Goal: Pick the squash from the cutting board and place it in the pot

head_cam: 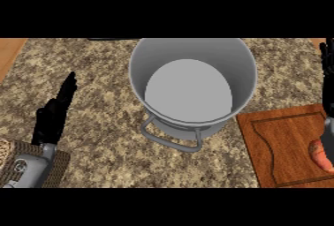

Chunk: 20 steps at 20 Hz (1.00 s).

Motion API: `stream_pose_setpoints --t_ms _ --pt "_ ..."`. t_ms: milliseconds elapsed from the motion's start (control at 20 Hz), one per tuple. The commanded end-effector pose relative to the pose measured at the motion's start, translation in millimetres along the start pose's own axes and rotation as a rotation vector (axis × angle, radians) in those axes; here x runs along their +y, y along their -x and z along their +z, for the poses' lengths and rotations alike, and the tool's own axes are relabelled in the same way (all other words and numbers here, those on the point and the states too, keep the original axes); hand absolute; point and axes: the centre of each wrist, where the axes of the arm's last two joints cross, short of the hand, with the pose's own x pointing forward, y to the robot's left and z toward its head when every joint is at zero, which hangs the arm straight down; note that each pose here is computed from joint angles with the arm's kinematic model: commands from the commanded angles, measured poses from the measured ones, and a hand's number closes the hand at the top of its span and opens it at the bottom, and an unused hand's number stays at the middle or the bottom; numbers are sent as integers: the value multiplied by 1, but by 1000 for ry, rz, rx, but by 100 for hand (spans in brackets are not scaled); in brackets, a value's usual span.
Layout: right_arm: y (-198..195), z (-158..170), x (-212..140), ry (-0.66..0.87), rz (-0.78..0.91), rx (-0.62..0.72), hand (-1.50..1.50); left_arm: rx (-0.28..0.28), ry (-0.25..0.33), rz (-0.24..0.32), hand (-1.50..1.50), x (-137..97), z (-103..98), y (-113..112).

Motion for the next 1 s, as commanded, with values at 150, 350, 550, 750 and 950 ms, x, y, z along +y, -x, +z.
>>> stream_pose_setpoints --t_ms 150,350,550,750,950 --pt "23 41 -30 -130 1 204 150 155 -117 -109 0 38 10 30" --pt "21 36 -105 153 427 125 150 354 -155 -12 0 49 25 55" --pt "28 51 -93 158 385 94 -150 372 -133 -6 0 56 45 56" --pt "27 62 -96 137 446 74 -150 345 -104 1 0 58 42 27" --pt "27 77 -107 62 548 136 -150 385 -127 -23 0 56 33 12"
